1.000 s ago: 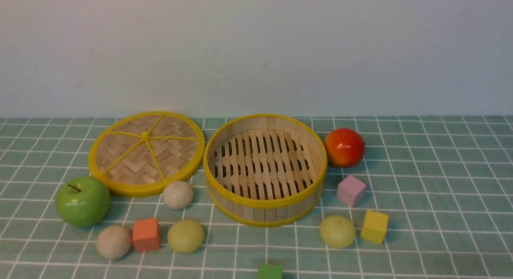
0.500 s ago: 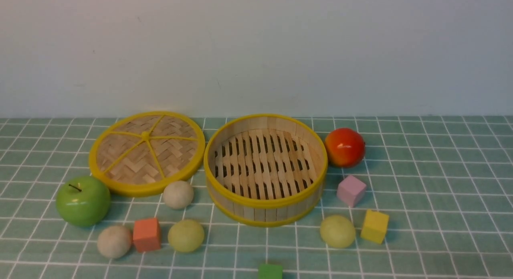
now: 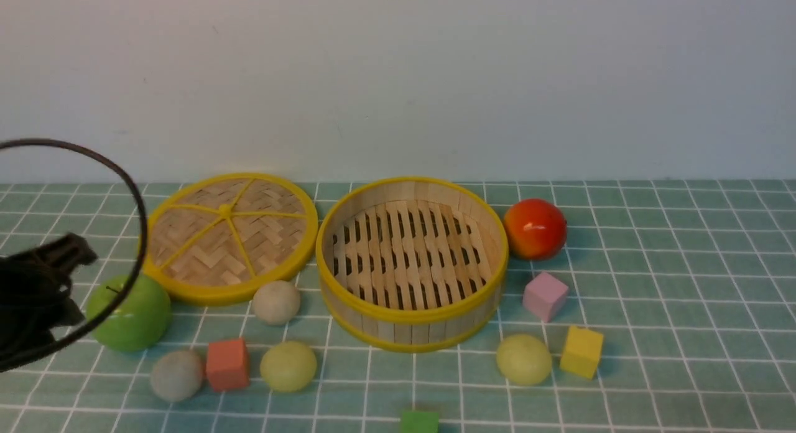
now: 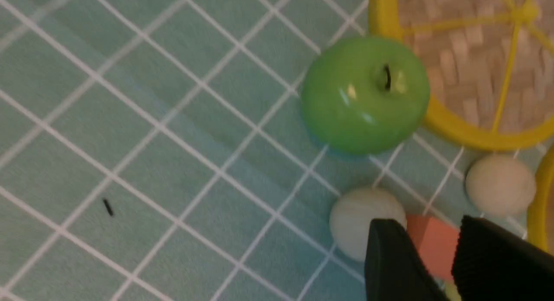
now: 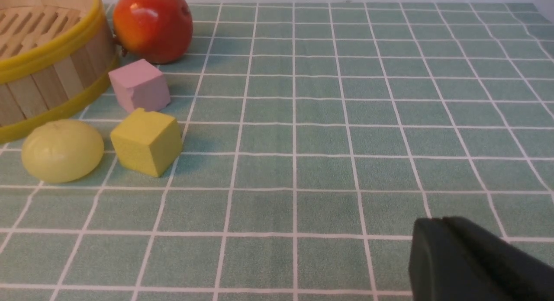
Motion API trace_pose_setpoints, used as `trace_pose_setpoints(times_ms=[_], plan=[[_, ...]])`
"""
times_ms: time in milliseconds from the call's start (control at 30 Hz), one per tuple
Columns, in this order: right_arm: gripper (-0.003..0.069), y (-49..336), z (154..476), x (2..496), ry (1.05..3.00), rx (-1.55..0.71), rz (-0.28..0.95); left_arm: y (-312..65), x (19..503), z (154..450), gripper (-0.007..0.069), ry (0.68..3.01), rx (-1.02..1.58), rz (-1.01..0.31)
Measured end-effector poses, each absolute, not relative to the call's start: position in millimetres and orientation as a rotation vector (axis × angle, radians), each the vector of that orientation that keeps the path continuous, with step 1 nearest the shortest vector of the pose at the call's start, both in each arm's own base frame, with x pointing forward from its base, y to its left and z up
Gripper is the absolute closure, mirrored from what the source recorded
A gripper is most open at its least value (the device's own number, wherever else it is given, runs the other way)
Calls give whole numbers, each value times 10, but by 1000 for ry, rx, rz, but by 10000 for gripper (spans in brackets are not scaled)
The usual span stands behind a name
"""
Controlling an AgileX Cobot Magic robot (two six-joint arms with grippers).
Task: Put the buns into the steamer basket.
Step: Use the left arm to grab a steamed stuffed bun
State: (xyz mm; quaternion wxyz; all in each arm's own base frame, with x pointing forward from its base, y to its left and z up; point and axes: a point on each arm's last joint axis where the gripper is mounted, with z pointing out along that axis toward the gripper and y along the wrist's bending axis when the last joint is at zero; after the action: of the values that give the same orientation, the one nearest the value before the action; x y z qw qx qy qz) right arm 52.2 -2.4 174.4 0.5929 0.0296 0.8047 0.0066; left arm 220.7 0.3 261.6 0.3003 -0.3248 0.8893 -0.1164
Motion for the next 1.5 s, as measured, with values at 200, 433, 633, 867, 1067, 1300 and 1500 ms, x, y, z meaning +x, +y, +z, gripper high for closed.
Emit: trace_pose_setpoints(times_ms=[200,433,633,867,1067,1300,1500], plan=[[617,-24,1744,522,1871,69,15,-156,2560,2370,386,2601,-622,-423],[617,-24,1744,522,1871,69,15,-187,2859,2217,386,2790,-597,-377],[617,-24,1744,522,1871,69,15,-440,2971,2134,386,2853,-458,-207],[617,-24,1744,522,1871,69,15,-599,3084,2043,386,2825,-490,17],[617,-24,1744,522,1871,69,15,-604,3130,1939,386,2838,-509,36],[617,-24,1744,522,1871,68,14,-631,3178,1727,386,2891,-534,42],[617,-24,1744,522,1871,69,15,-637,3196,1698,391,2890,-523,38]])
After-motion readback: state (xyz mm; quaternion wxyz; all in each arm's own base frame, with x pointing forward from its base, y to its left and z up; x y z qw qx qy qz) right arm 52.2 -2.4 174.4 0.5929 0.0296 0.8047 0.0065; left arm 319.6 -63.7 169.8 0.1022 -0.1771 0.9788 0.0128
